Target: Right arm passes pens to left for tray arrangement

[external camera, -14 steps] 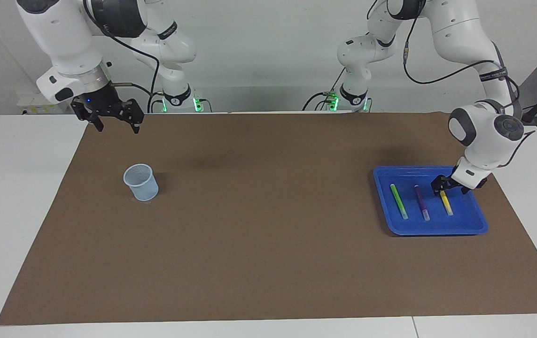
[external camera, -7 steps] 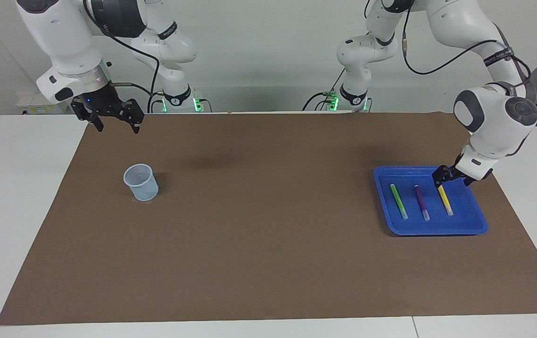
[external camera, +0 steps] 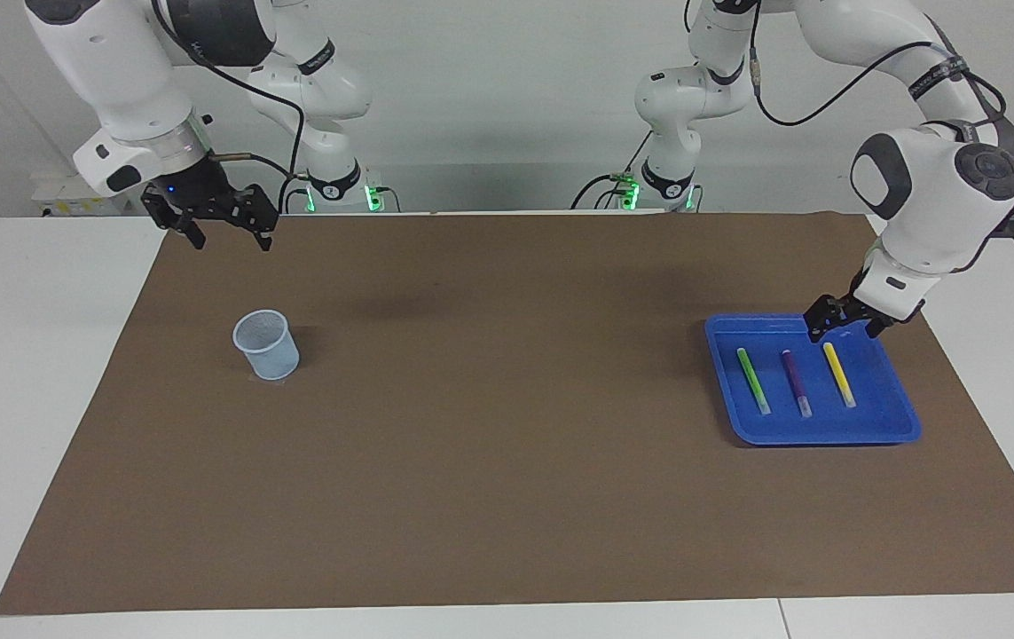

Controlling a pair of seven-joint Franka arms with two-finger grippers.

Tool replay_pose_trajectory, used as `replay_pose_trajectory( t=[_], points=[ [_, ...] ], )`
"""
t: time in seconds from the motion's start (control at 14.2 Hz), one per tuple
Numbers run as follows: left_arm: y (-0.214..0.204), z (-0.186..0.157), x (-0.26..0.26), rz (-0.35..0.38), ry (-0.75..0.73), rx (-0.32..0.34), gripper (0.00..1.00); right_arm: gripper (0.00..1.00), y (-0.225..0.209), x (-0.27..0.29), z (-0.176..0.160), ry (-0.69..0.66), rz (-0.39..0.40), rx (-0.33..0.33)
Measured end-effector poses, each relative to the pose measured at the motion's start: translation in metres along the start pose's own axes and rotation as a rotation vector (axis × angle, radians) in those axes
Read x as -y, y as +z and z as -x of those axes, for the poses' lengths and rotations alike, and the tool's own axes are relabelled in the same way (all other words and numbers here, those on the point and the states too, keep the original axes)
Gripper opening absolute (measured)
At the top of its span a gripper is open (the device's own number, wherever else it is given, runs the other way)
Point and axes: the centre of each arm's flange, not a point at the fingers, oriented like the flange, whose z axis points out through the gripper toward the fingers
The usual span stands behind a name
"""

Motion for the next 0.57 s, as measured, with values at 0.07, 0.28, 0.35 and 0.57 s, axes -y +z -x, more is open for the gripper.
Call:
replay_pose_trajectory(
  t=[0.07,0.28,0.35,0.57],
  points=[
    [-0.012,0.0,-0.008,0.005,0.001,0.003,1.0,1.0,0.0,0.0,0.0,0.0,0.0,0.0],
    [-0.046,0.002,-0.016,0.013,0.001,0.012,1.0,1.0,0.0,0.0,0.0,0.0,0.0,0.0],
    [-0.056,0.004,-0.016,0.014,0.0,0.006,1.0,1.0,0.0,0.0,0.0,0.0,0.0,-0.001],
    [-0.087,0.021,-0.016,0.011,-0.001,-0.002,1.0,1.0,0.0,0.0,0.0,0.001,0.0,-0.001]
  ],
)
